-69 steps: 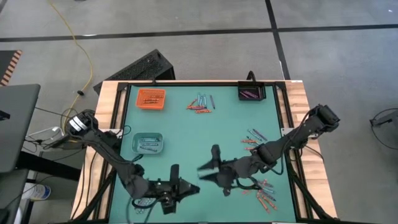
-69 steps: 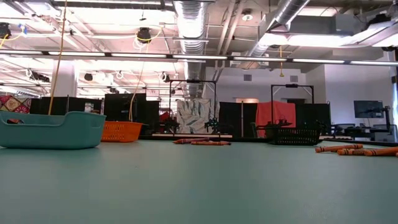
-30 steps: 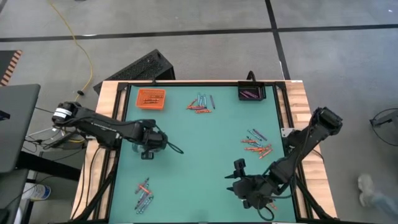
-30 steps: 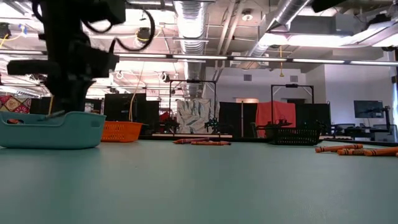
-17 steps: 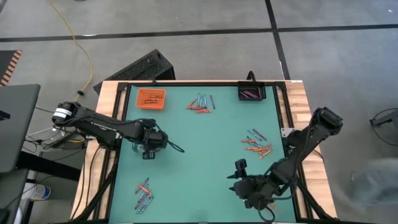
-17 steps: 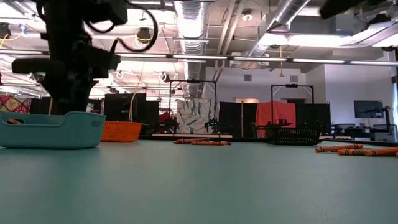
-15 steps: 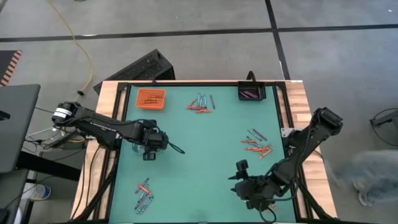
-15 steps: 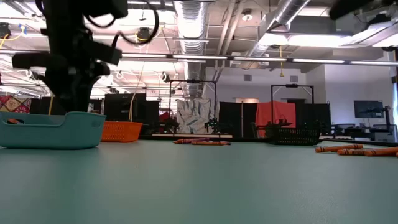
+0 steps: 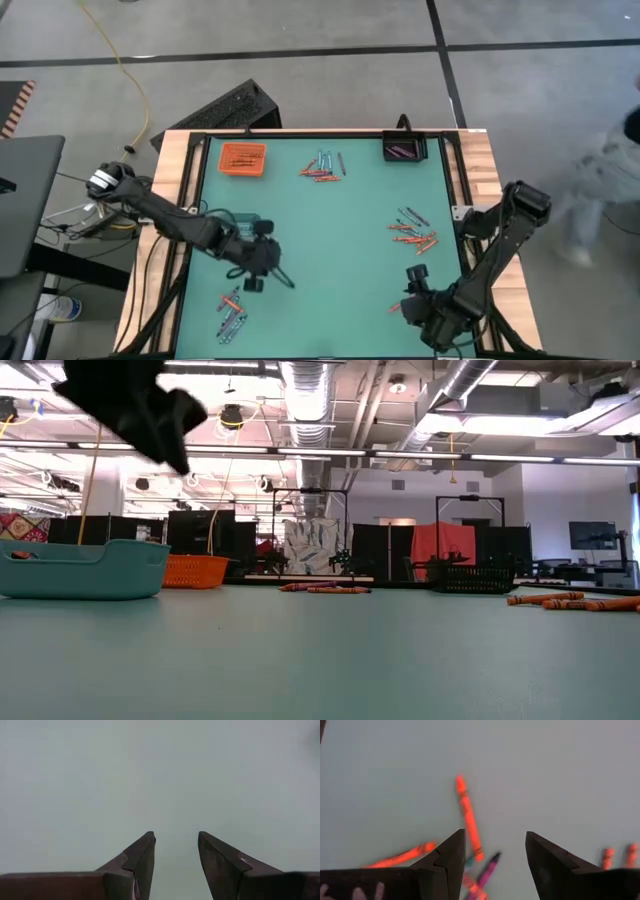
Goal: Sort crayons
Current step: Put the orange crayon into the top left orange bin
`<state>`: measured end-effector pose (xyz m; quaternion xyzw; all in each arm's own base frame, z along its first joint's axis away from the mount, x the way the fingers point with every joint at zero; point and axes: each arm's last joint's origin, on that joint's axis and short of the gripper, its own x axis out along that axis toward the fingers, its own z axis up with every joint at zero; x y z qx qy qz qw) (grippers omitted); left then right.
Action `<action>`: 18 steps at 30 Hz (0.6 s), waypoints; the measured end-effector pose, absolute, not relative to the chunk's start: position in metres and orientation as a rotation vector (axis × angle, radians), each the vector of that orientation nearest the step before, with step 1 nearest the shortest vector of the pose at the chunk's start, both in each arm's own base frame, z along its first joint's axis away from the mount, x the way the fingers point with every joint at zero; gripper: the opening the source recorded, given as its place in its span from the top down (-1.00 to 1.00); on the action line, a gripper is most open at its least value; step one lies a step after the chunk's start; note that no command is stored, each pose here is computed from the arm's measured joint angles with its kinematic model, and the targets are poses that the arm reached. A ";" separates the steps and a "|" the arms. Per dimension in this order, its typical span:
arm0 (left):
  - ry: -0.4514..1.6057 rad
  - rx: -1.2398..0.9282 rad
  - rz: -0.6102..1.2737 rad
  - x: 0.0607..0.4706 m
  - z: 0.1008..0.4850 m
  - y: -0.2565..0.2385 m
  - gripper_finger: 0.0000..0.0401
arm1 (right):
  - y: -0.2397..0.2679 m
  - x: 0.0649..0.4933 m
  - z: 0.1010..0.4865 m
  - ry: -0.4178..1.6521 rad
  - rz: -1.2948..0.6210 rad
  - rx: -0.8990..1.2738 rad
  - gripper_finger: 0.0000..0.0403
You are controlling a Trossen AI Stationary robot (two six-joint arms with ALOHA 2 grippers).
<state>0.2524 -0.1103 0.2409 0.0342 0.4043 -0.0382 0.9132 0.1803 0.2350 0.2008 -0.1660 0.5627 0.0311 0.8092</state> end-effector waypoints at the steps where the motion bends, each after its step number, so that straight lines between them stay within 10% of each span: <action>1: 0.796 0.072 -0.103 0.255 0.241 -0.117 0.30 | 0.236 0.181 0.197 1.224 0.071 -0.357 0.02; 18: 0.566 0.140 -0.286 0.301 0.185 -0.182 0.29 | 0.222 0.221 0.158 1.468 0.222 -0.334 0.23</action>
